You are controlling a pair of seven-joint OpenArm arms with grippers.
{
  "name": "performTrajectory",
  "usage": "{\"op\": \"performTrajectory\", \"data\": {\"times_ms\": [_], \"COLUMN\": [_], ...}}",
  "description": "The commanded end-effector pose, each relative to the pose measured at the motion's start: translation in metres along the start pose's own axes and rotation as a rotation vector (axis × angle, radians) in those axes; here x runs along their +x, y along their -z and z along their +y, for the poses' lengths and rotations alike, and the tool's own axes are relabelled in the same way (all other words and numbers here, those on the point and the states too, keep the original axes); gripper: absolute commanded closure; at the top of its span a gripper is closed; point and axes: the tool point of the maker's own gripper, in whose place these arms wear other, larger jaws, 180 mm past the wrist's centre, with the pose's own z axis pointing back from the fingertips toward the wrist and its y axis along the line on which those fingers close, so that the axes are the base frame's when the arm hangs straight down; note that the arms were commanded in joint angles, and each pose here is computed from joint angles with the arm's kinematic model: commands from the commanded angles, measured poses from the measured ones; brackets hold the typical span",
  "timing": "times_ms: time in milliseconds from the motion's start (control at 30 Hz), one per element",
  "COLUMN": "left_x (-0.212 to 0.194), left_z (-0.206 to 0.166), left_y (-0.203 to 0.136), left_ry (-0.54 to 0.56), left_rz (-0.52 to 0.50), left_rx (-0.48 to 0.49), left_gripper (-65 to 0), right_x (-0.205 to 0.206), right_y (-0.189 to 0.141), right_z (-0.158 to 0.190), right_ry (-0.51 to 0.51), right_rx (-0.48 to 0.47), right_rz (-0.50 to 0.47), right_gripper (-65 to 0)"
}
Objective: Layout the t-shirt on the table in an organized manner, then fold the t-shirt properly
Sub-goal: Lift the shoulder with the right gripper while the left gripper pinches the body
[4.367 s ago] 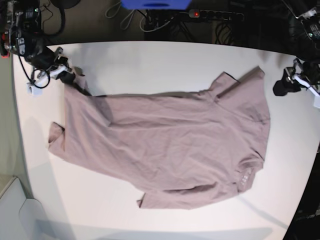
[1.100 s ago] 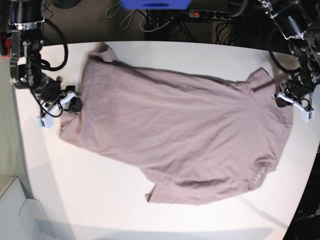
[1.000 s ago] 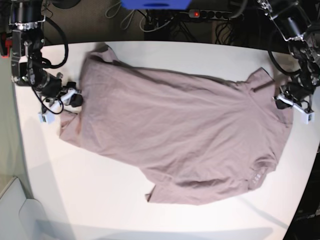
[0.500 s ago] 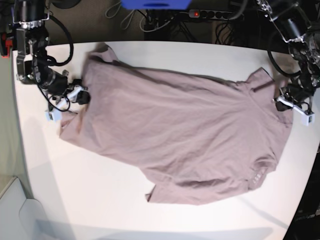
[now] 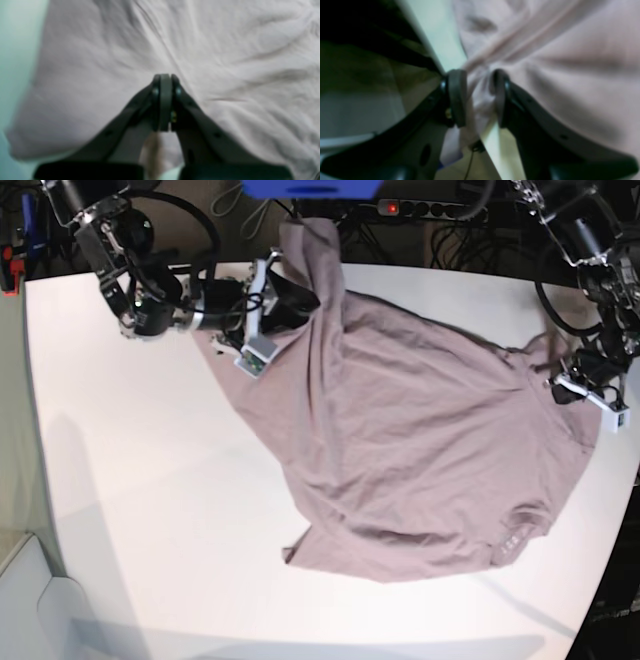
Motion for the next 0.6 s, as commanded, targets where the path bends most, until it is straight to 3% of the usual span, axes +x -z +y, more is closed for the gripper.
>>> {"op": "performTrajectory", "data": {"times_ms": [0,133,233,367,567], "left_x": [0.023,0.026,0.041,0.068,0.086], "left_z": [-0.001,-0.002,-0.008,-0.032,-0.076], "left_y": [-0.004,-0.006,-0.009,-0.021,-0.028], "left_ry": [0.015,0.021,0.021,-0.002,-0.060], "left_rz": [-0.061,-0.067,-0.109,-0.213,-0.267], "left_rx": [-0.007,-0.007,-0.026,-0.122,-0.309], "left_gripper": [-0.4,-0.4,-0.4,-0.4,-0.4], "right_x": [0.016,0.031,0.032,0.023,-0.010], "right_y": [-0.009,-0.031,-0.052,-0.084,-0.094], "right_z": [-0.001,-0.017,-0.043,-0.071,-0.069], "right_ry": [-0.041,-0.083,-0.049,0.017,0.109], "right_rx": [-0.006,-0.073,-0.165,-0.285,-0.320], "right_rz": [-0.039,-0.074,-0.098,-0.133,-0.111], "right_gripper": [-19.9,-19.9,-19.9,-20.2,-20.2]}}
